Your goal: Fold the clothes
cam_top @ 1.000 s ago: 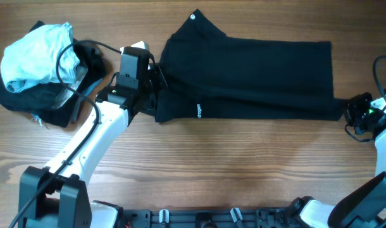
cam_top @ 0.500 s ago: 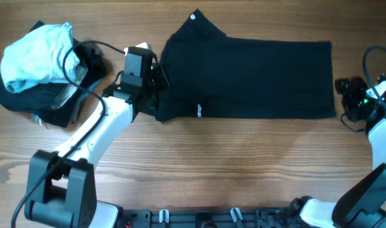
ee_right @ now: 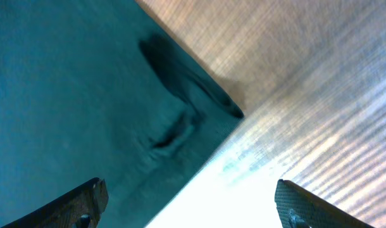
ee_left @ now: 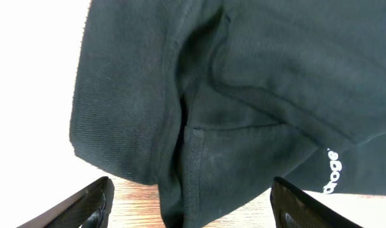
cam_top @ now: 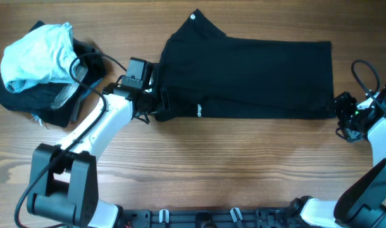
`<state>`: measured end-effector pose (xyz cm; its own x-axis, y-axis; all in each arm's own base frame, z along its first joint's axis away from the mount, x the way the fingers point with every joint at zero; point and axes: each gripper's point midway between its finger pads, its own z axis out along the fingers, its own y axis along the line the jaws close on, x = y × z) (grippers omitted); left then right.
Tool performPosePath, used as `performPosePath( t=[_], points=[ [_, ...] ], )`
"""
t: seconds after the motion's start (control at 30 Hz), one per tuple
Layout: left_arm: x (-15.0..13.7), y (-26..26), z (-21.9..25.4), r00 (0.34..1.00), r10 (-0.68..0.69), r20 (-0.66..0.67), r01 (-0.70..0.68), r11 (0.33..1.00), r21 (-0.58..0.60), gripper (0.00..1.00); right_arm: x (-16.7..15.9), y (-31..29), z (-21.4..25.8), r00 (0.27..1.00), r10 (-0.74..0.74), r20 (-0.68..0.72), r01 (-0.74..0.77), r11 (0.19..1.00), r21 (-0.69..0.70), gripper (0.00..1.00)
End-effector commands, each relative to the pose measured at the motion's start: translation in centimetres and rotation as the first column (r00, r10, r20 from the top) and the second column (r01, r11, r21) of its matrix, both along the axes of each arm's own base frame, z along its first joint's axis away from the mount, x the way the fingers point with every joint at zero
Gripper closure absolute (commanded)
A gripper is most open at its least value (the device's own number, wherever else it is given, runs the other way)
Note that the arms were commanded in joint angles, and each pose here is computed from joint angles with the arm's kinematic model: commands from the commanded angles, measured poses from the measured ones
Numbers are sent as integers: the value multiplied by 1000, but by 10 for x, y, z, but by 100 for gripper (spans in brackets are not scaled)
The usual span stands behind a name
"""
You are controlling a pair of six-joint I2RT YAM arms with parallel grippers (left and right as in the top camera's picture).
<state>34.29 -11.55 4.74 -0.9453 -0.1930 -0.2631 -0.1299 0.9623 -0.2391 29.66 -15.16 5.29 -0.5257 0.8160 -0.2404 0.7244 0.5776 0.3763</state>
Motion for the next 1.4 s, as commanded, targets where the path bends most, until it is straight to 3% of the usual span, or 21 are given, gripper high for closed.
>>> performPosePath(
  t=[0.0,0.07,0.13,0.23,0.27,0.3,0.33,0.4,0.5,0.63,0.67,0.7,0.73,0.83,0.93,1.2,1.27,1.37],
  points=[
    [-8,-4,-27,996,-61,-61,62,998,13,21,-8,1,-12,999,12,-43,-12,1000,-4,11],
    [-4,-5,-40,996,-61,-70,62,998,15,21,-7,1,-11,999,12,-37,-12,1000,-2,11],
    [-1,-6,-57,995,-60,-85,62,998,18,30,-6,1,-11,999,12,-32,-12,1000,-6,11],
    [2,-7,-74,993,-59,-98,61,998,22,59,-5,0,-11,999,12,-30,-12,1000,-8,10],
    [1,-4,-76,993,-50,-107,54,998,31,79,-5,0,-11,999,12,-30,-12,1000,-8,10],
    [-2,2,-77,992,-30,-127,36,998,44,94,-6,1,-11,999,13,-31,-13,1000,-7,10],
    [-9,13,-78,987,23,-160,-11,997,75,96,-7,1,-11,999,15,-35,-15,1000,-5,11],
    [-24,41,-78,965,125,-231,-95,986,140,96,-6,7,-11,997,78,-22,-78,997,1,12],
    [-32,57,-75,953,139,-269,-102,984,148,96,-7,10,-11,995,98,-29,-97,995,7,17],
    [-30,60,-71,959,123,-255,-88,985,146,96,21,38,10,952,245,183,-262,962,80,47],
    [-28,59,-70,961,123,-247,-89,986,143,89,23,38,10,954,237,185,-255,964,81,59],
    [-24,58,-66,964,121,-235,-91,986,138,63,25,37,6,965,209,159,-223,972,79,61],
    [-22,58,-65,966,121,-229,-91,986,137,55,27,37,1,972,188,144,-201,976,83,62],
    [-15,53,-59,970,113,-213,-91,990,110,46,38,42,-13,975,178,133,-191,977,97,62],
    [-10,49,-53,974,107,-198,-91,992,88,36,43,42,-36,986,140,91,-150,981,122,56],
    [-11,46,-52,974,101,-205,-88,994,71,32,37,46,-65,988,150,32,-153,975,162,57],
    [-10,46,-52,974,101,-204,-88,994,72,31,40,45,-64,987,151,45,-157,975,159,70],
    [-10,46,-52,974,101,-204,-88,994,71,31,58,59,-48,963,203,178,-239,948,209,91]
  ],
)
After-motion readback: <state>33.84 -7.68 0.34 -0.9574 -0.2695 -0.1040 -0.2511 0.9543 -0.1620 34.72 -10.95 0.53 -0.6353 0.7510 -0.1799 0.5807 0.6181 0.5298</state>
